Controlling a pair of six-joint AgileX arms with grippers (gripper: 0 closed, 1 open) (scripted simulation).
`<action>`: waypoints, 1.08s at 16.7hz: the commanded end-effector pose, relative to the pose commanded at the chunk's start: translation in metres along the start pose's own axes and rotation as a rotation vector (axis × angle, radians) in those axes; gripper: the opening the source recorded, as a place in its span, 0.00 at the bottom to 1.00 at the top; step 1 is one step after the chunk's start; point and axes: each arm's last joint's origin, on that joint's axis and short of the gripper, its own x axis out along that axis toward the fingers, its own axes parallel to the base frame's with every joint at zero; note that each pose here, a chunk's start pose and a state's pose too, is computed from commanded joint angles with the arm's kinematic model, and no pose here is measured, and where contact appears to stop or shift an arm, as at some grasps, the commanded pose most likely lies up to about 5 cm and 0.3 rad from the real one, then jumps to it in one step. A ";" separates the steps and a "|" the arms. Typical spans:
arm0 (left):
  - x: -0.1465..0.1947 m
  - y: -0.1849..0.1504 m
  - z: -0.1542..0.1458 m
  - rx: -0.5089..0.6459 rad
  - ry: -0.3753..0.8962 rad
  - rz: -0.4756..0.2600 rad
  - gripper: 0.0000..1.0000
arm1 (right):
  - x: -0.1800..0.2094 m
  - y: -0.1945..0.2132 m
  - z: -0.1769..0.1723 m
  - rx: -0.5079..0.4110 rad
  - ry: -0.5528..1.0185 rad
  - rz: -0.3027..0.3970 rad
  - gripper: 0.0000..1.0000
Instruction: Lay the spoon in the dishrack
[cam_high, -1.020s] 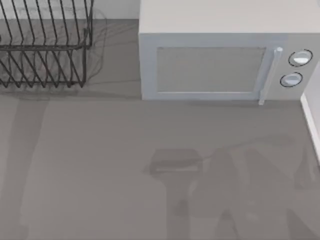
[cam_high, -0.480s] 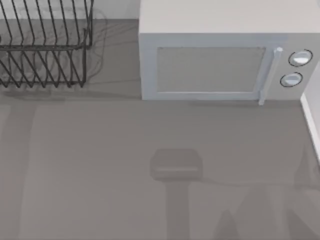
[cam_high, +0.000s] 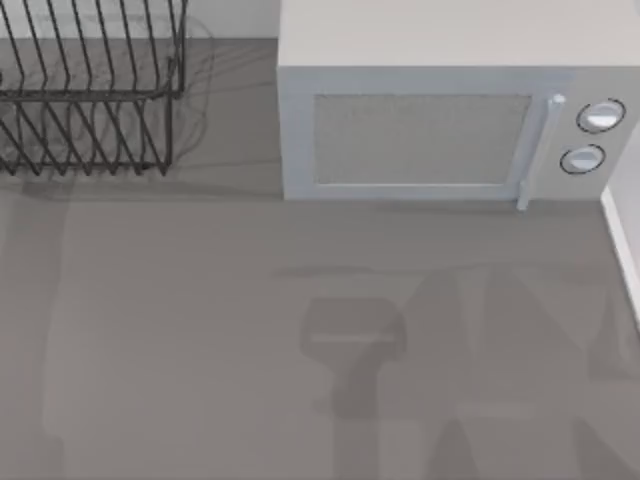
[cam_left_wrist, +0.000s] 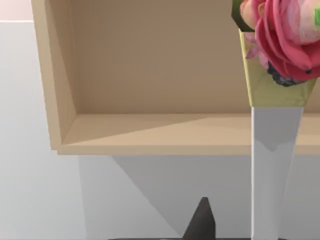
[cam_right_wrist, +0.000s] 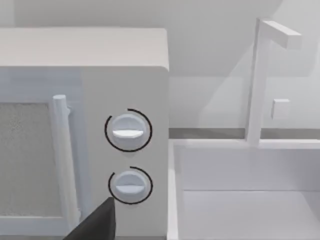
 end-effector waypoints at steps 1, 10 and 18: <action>0.018 0.002 -0.011 0.000 0.001 0.001 0.00 | 0.000 0.000 0.000 0.000 0.000 0.000 1.00; 0.127 -0.002 -0.146 0.004 -0.023 0.006 0.00 | 0.000 0.000 0.000 0.000 0.000 0.000 1.00; 0.134 -0.006 -0.173 0.001 -0.011 0.007 0.00 | 0.000 0.000 0.000 0.000 0.000 0.000 1.00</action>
